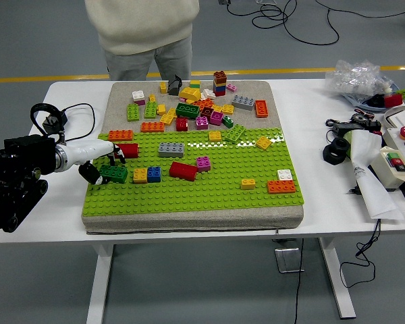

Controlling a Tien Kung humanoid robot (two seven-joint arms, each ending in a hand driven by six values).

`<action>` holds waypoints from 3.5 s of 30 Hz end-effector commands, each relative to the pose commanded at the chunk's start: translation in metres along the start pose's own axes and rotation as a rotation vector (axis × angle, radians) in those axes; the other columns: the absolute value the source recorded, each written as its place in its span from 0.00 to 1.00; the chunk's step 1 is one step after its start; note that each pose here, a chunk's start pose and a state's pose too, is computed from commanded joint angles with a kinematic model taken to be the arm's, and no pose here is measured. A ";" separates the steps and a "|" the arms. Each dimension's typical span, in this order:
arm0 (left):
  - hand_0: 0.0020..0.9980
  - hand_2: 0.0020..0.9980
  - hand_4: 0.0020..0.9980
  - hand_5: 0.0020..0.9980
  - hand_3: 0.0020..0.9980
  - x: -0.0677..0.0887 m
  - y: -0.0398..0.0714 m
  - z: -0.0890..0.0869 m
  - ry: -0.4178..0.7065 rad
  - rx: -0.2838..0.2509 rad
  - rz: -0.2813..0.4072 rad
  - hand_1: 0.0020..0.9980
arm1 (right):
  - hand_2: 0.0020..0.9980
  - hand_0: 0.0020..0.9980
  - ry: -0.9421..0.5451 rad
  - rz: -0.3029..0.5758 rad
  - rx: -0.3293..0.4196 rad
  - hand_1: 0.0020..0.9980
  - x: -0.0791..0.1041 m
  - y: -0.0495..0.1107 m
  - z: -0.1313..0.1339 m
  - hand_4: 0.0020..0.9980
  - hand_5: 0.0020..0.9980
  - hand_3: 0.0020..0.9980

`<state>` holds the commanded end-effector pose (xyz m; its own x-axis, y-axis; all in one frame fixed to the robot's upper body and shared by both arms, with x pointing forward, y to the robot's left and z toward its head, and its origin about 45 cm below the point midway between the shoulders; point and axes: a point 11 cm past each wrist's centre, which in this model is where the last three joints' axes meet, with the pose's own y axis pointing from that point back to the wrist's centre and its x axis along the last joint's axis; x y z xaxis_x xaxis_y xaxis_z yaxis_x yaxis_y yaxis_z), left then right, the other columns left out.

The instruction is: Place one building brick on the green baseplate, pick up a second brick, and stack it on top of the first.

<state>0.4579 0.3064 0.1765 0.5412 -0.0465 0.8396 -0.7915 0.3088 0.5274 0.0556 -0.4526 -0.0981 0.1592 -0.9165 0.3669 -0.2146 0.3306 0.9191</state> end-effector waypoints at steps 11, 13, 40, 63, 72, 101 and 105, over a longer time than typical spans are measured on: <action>0.70 0.51 0.42 0.00 0.57 0.004 0.002 0.000 0.029 -0.007 0.040 0.66 | 0.74 0.77 -0.001 0.000 -0.002 0.70 0.000 0.000 0.001 1.00 0.63 0.75; 0.70 0.51 0.42 0.00 0.57 0.007 0.003 -0.001 0.037 -0.007 0.049 0.66 | 0.74 0.77 -0.003 0.001 -0.001 0.70 0.000 0.000 0.001 1.00 0.63 0.75; 0.65 0.51 0.42 0.00 0.54 -0.002 0.039 0.018 0.061 -0.070 0.085 0.61 | 0.74 0.77 -0.004 0.011 -0.008 0.70 0.005 0.001 0.006 1.00 0.63 0.75; 0.65 0.51 0.40 0.00 0.53 -0.036 0.040 0.049 0.095 -0.047 0.096 0.60 | 0.74 0.77 0.001 0.018 -0.017 0.71 0.010 0.001 0.009 1.00 0.63 0.75; 0.65 0.51 0.39 0.00 0.53 -0.044 0.039 0.053 0.105 -0.039 0.079 0.60 | 0.74 0.77 -0.002 0.018 -0.021 0.70 0.011 0.001 0.010 1.00 0.63 0.75; 0.83 0.58 0.68 0.00 0.65 -0.050 0.038 0.059 0.089 -0.025 0.028 0.73 | 0.74 0.77 -0.005 0.016 -0.017 0.70 0.011 0.001 0.008 1.00 0.63 0.75; 0.86 0.63 0.75 0.00 0.69 -0.049 0.038 0.060 0.092 -0.024 0.027 0.75 | 0.74 0.77 -0.005 0.015 -0.017 0.70 0.010 0.001 0.008 1.00 0.63 0.75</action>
<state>0.3841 0.2639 0.1629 0.5448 0.0493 0.8371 -0.7995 0.3319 0.5007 0.0488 -0.4634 -0.0946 0.1515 -0.9126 0.3798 -0.2001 0.3480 0.9159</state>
